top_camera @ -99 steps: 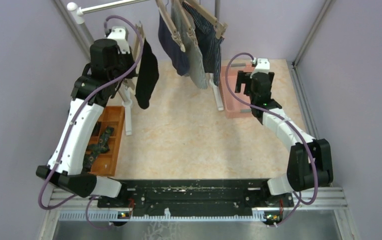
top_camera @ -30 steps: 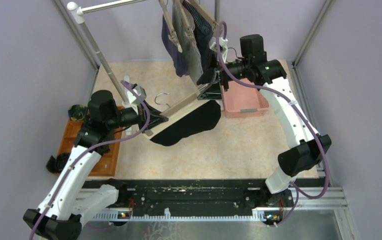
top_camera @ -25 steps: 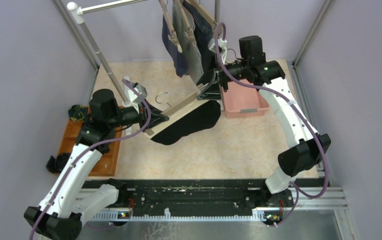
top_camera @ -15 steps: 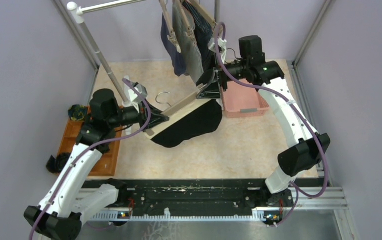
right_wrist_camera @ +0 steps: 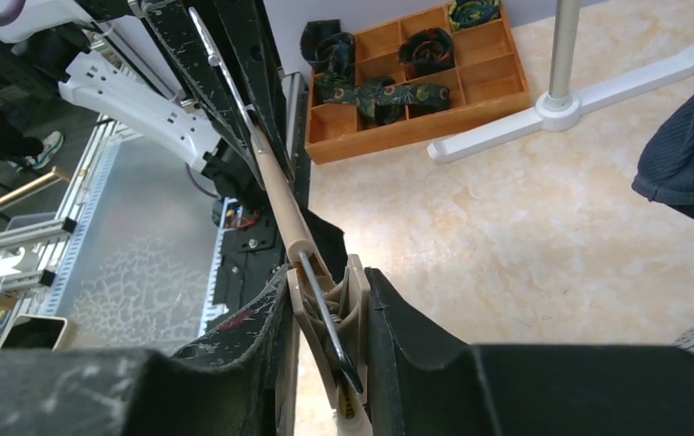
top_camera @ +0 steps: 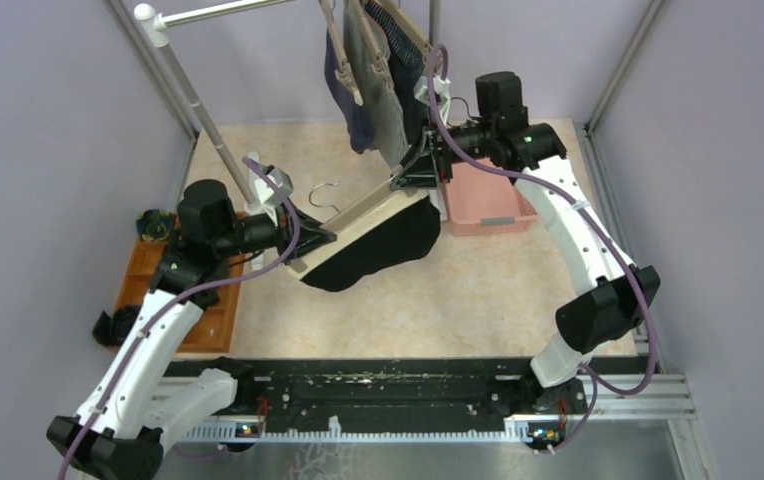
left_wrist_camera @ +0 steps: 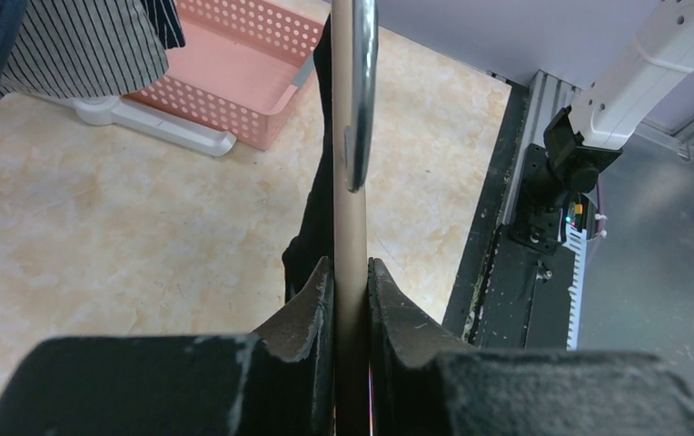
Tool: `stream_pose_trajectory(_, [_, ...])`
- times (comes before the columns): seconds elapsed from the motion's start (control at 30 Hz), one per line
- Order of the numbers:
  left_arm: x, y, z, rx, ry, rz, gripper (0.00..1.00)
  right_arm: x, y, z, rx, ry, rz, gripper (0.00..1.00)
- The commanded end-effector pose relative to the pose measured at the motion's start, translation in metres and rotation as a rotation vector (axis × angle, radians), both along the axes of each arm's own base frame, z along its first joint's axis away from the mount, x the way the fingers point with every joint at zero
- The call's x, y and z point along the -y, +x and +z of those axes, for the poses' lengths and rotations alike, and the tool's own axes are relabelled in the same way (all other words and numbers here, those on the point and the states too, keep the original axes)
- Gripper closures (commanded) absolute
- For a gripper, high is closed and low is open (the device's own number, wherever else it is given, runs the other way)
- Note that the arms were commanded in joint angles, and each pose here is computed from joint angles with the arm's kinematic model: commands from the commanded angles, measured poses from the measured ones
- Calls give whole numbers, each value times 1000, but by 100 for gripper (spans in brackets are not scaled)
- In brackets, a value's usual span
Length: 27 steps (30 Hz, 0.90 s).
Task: Remove the underwear clipped to the hanger
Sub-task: Remove the underwear from the hanger.
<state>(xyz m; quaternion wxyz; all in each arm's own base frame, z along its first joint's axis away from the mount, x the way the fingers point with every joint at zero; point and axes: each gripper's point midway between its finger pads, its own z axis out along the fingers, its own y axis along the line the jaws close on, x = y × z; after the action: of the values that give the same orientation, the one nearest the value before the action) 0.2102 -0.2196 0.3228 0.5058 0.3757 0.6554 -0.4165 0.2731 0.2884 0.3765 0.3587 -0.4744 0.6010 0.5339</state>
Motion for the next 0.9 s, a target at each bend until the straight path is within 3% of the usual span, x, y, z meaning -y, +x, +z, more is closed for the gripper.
stream_pose_trajectory(0.0, [2, -11, 10, 24, -9, -39, 100, 0, 2, 15, 93, 14, -32, 71])
stream_pose_trajectory(0.2, [-2, -17, 5, 4, 21, -42, 100, 3, 8, 18, 112, -3, -93, 25])
stream_pose_trajectory(0.4, [-4, -18, 5, 12, 27, -35, 100, 5, 4, 25, 130, -48, -81, 21])
stream_pose_trajectory(0.6, [-4, -16, 12, 26, 39, -34, 100, 22, 14, 19, 310, -326, -252, 4])
stream_pose_trajectory(0.87, [-9, -16, 5, 50, 94, -33, 100, 23, -4, 26, 387, -398, -198, 1])
